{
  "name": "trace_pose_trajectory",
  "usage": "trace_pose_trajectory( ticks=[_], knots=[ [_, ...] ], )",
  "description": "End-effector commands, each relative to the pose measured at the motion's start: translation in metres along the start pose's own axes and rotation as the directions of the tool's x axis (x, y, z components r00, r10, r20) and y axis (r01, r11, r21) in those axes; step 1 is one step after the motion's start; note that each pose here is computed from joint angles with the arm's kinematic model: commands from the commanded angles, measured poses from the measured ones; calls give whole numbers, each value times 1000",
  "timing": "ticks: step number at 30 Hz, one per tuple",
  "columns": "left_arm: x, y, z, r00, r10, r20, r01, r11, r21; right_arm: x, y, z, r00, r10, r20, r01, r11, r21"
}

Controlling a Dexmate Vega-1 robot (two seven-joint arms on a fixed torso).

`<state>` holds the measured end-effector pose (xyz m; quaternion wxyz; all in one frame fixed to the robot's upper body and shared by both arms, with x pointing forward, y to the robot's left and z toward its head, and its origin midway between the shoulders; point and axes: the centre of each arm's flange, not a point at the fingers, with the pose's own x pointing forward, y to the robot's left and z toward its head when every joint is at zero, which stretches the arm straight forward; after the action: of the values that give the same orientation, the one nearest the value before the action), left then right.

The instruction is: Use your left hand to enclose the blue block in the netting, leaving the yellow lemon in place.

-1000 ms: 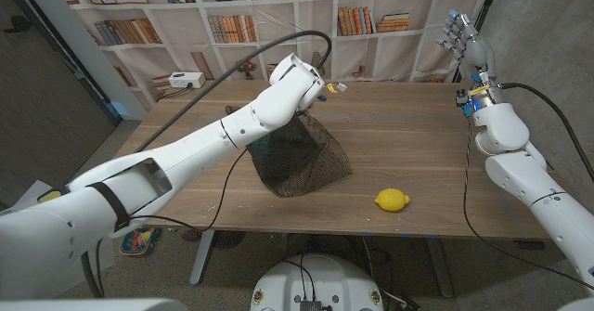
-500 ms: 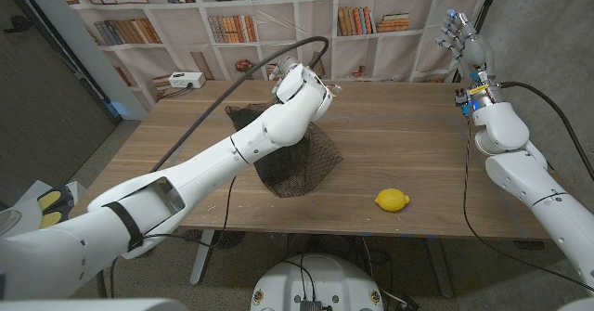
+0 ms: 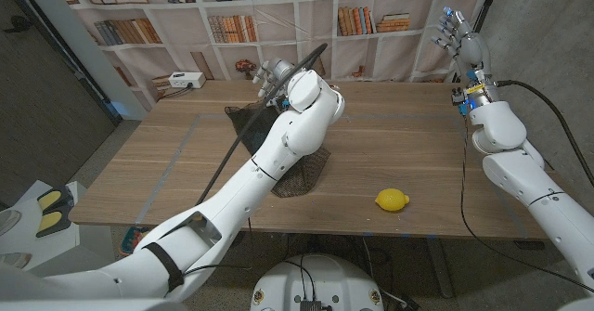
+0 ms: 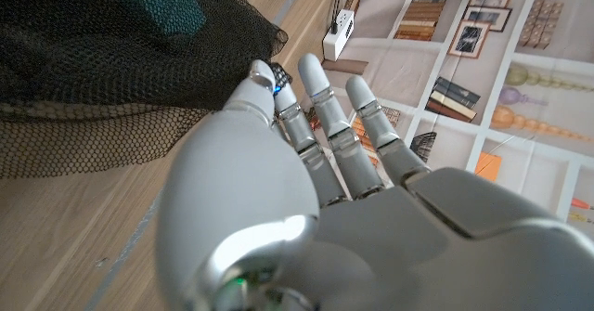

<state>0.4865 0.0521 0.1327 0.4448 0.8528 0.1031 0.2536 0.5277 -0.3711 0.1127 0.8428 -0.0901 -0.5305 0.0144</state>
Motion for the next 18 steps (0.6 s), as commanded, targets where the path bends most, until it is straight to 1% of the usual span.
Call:
trace_pose_trajectory(
  ticks=[1,3,4,5,6,8,10,11,12,13,14,15,16,18],
  knots=[
    [-20,-24,-17,983,-6,-183,-14,994,-108,3,-4,-6,1000,30,10,-30,999,28],
    [-25,-31,-23,976,42,-215,-72,988,-134,5,-4,-7,999,39,13,-39,999,31],
    [-27,-35,-26,974,58,-220,-92,985,-148,7,-4,-7,999,45,15,-45,998,33],
    [-29,-39,-29,971,90,-221,-129,977,-169,9,-4,-8,999,52,16,-52,998,36],
    [-31,-44,-32,965,126,-231,-171,968,-184,10,-4,-8,998,58,15,-58,998,39],
    [-35,-55,-37,942,211,-259,-254,956,-147,13,-4,-9,997,73,15,-73,996,42],
    [-39,-65,-42,923,281,-262,-322,938,-126,16,-3,-10,997,81,13,-81,996,41],
    [-42,-75,-47,907,327,-265,-367,922,-119,18,-3,-10,996,89,11,-90,995,43],
    [-42,-75,-47,906,331,-264,-371,921,-119,18,-3,-10,996,90,11,-90,995,43],
    [-46,-87,-49,869,402,-290,-438,896,-69,19,-2,-11,995,96,7,-96,995,42],
    [-47,-92,-51,852,425,-305,-460,887,-49,20,-1,-11,995,102,4,-102,994,43],
    [-47,-92,-51,851,426,-306,-461,886,-49,20,-1,-11,995,102,4,-102,994,43],
    [-48,-102,-54,828,456,-327,-491,871,-28,22,0,-12,994,109,2,-109,993,42],
    [-45,-109,-58,844,416,-340,-452,891,-33,23,1,-12,993,114,2,-114,993,42]
  ],
)
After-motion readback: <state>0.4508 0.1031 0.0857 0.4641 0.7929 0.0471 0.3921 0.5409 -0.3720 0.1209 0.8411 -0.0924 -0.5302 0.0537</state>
